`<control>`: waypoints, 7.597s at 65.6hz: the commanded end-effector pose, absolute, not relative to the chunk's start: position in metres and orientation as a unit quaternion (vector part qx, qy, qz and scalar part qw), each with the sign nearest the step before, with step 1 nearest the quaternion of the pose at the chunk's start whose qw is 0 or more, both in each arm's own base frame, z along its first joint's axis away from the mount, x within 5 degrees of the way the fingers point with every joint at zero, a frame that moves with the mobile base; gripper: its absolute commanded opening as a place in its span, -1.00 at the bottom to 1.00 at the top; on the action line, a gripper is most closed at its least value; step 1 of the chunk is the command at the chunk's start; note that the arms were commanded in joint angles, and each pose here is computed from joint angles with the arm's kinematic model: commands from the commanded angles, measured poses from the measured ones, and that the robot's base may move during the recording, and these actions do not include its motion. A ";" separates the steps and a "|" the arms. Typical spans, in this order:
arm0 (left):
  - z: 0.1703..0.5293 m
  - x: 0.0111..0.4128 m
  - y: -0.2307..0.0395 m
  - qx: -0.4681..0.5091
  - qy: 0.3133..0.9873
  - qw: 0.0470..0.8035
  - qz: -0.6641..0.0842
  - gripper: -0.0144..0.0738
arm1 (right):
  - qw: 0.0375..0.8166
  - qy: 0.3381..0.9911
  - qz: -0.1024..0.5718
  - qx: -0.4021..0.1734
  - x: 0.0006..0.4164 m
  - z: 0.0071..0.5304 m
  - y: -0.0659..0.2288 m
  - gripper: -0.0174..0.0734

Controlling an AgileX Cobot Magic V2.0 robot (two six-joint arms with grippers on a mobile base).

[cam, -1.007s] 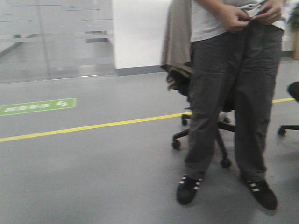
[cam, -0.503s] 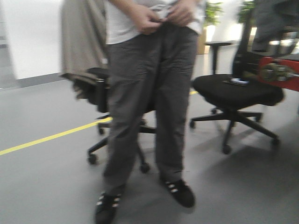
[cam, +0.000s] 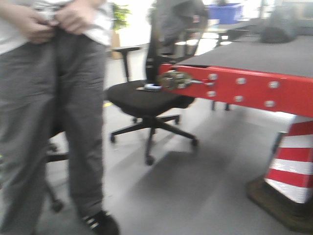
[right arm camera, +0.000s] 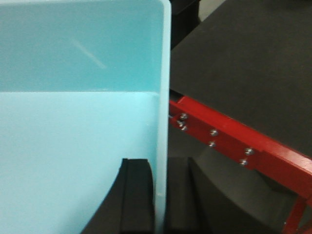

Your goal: Fetch blue bin and place on conveyor start

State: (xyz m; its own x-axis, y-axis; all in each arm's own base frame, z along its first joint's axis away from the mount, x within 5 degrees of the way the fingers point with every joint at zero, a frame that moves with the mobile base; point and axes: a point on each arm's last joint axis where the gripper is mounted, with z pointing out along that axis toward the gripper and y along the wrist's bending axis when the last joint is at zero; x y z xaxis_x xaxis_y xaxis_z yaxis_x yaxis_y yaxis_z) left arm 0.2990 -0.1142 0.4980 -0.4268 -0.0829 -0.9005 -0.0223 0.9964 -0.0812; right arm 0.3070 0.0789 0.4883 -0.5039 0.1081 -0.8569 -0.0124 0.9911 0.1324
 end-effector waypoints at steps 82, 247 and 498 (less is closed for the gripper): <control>0.508 0.295 -0.105 -0.029 0.829 0.559 0.001 -0.92 | 0.521 0.853 0.027 0.028 0.302 0.499 0.068 -0.96; 0.512 0.297 -0.108 -0.022 0.817 0.577 -0.010 -0.92 | 0.521 0.853 0.027 0.028 0.302 0.499 0.068 -0.96; 0.319 0.093 -0.014 -0.065 0.723 0.669 -0.160 -0.92 | 0.620 0.781 0.075 -0.019 0.144 0.338 0.025 -0.98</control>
State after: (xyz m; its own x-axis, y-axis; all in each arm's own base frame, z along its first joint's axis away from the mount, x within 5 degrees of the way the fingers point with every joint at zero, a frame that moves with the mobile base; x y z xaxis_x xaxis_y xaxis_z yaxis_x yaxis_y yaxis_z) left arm 0.1058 -0.0230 0.3199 -0.1409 -0.2863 -0.9477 0.1658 0.9369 -0.3077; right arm 0.1458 0.0304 0.3342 -0.2624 0.0699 -0.9624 -0.1478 0.9827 0.1117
